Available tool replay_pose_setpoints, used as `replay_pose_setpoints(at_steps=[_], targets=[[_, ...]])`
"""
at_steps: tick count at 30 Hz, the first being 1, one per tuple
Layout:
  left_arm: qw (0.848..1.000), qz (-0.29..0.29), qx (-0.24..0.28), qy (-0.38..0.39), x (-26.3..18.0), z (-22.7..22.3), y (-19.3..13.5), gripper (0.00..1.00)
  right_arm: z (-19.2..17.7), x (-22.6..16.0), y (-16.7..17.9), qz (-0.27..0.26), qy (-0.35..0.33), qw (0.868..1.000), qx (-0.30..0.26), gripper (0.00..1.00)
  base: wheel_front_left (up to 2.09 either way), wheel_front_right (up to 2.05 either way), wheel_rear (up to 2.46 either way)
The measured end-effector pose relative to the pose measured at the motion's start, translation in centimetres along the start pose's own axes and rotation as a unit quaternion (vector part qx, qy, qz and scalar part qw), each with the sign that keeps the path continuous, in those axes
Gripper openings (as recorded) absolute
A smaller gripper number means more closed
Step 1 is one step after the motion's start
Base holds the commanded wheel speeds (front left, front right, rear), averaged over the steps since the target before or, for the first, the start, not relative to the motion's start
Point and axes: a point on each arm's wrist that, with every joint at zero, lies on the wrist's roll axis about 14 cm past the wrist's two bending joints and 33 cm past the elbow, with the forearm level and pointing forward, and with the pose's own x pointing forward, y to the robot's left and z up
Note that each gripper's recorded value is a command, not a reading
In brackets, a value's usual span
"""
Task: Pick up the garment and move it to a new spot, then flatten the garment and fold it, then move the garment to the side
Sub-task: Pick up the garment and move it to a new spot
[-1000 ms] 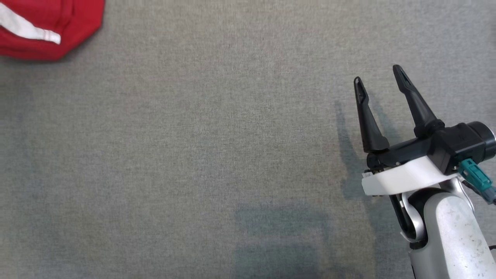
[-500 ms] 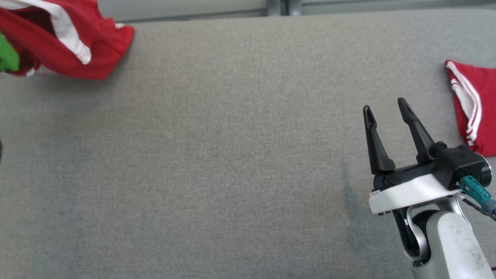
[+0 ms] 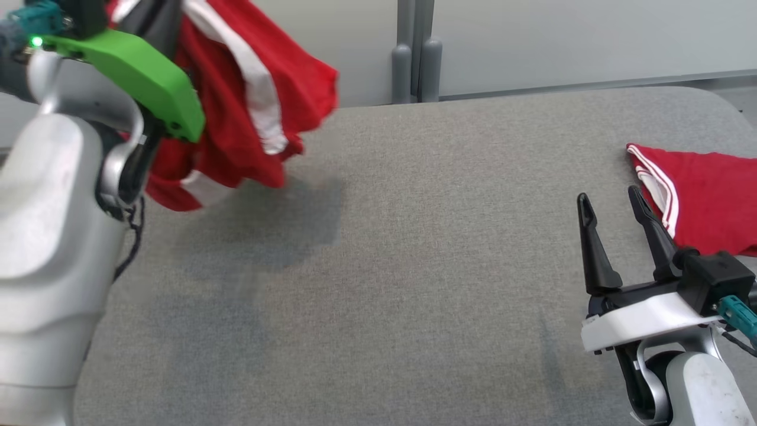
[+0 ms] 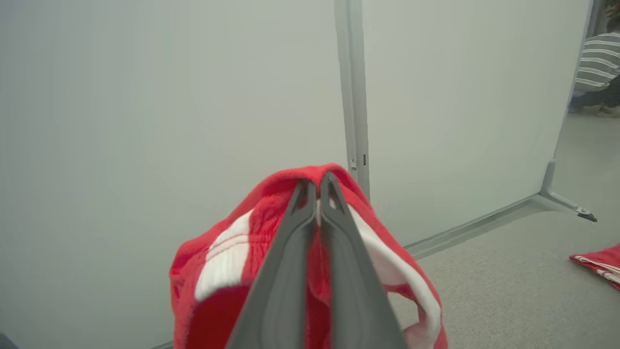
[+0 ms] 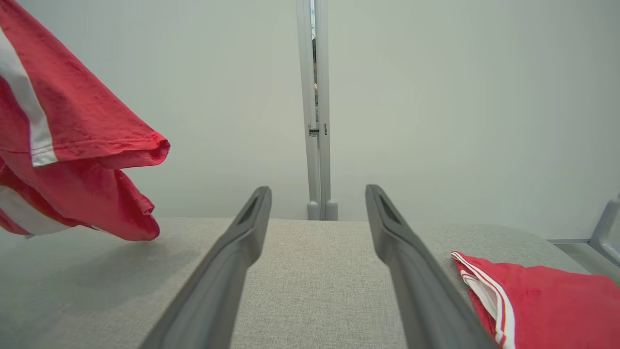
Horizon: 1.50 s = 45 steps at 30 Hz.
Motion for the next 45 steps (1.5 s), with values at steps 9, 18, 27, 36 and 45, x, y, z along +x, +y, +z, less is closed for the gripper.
replay_pose_setpoints(at_steps=[9, 18, 27, 36, 45], targets=[[0.996, -0.072, -0.001, -0.047, -1.7, 4.0, -7.6, 0.00, 0.5, -0.7, -0.8, -0.013, -0.004, 1.000, -0.003, 1.00, 0.00, 0.00, 0.00], [0.994, -0.054, -0.063, 0.070, -2.4, -6.1, -9.7, 0.00, -1.3, -0.3, -0.3, -0.006, 0.016, 1.000, 0.015, 1.00, 0.00, 0.00, 0.00], [0.978, 0.004, -0.121, 0.172, -2.3, -17.5, -10.6, 0.00, -2.3, 0.3, -0.3, -0.005, 0.024, 1.000, 0.020, 1.00, 0.00, 0.00, 0.00], [0.962, 0.046, -0.133, 0.234, -1.6, -24.7, -10.4, 0.00, -3.6, -0.4, -1.4, -0.021, 0.043, 0.999, 0.014, 1.00, 0.00, 0.00, 0.00], [0.964, 0.038, -0.156, 0.212, -0.4, -25.2, -11.5, 1.00, -5.2, -1.1, -1.4, -0.023, 0.069, 0.997, 0.019, 1.00, 0.00, 0.00, 0.00]])
